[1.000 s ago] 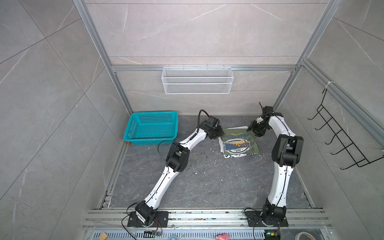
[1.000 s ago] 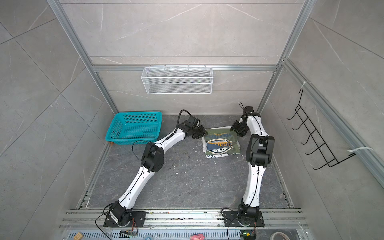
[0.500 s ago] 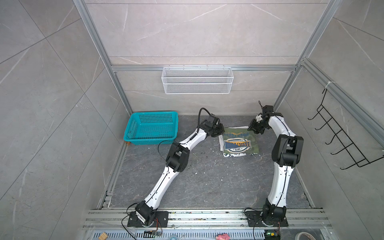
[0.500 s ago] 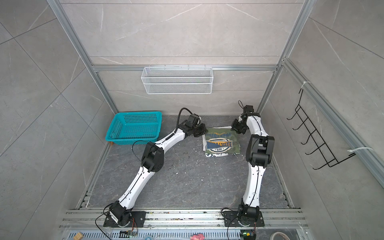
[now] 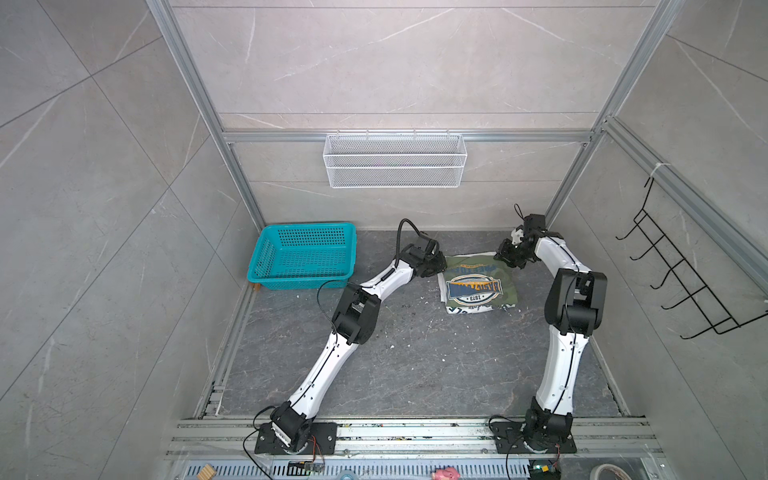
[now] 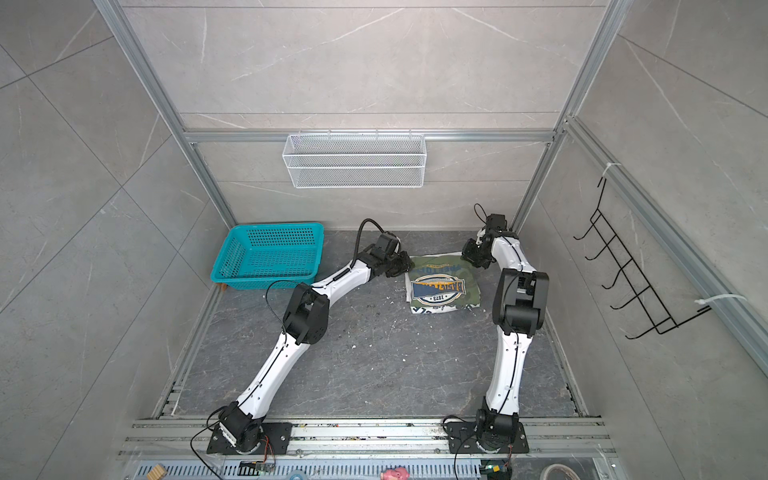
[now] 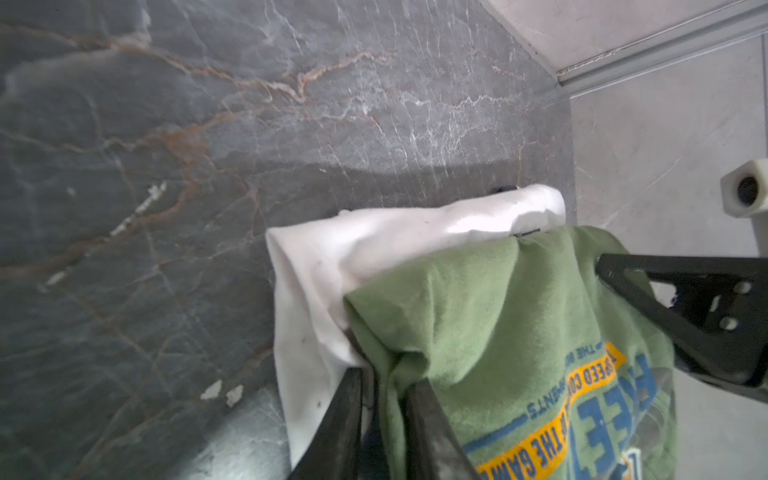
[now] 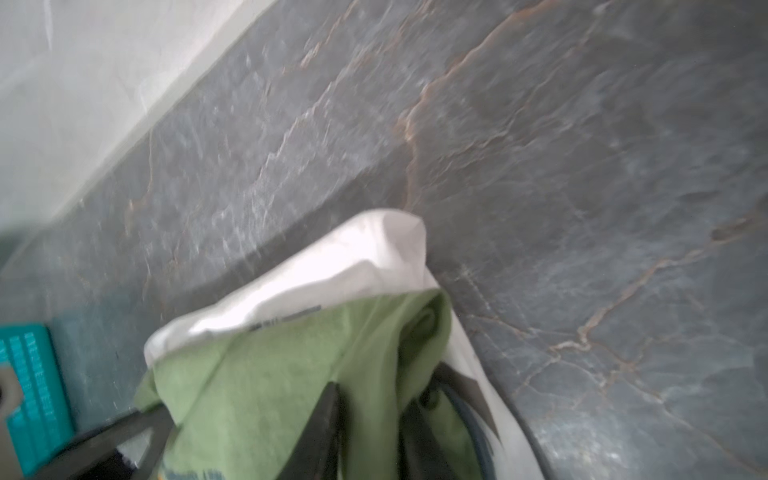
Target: Fold and stack the tank tops
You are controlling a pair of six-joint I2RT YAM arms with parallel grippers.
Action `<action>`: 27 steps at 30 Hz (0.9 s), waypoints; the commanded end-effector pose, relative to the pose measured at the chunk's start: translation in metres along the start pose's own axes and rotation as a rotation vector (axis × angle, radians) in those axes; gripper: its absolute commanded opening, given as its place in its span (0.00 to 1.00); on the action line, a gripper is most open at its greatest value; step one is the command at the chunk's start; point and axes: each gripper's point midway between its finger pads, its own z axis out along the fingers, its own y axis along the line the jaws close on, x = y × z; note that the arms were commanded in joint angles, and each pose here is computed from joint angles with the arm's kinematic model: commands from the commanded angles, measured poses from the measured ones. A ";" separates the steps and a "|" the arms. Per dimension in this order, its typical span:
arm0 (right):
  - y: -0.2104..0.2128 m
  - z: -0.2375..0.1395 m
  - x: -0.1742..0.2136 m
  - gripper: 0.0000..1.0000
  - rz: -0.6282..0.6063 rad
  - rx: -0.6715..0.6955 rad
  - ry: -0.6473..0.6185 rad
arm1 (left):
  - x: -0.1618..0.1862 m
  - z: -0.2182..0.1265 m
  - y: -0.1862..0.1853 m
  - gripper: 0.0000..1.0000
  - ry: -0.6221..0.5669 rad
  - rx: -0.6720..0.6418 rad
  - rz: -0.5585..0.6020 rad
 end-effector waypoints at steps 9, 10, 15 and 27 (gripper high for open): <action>0.019 -0.074 -0.011 0.86 -0.073 0.184 -0.049 | -0.037 -0.116 -0.032 0.68 -0.110 -0.152 0.088; 0.024 -0.082 -0.006 0.89 -0.086 0.191 -0.054 | -0.036 -0.130 -0.035 0.70 -0.119 -0.156 0.097; 0.058 -0.112 0.047 0.95 -0.215 0.245 -0.061 | -0.014 -0.179 -0.022 0.78 -0.125 -0.187 0.132; 0.091 -0.047 0.205 0.99 -0.441 0.315 0.187 | 0.048 -0.287 0.051 0.88 -0.248 -0.281 0.177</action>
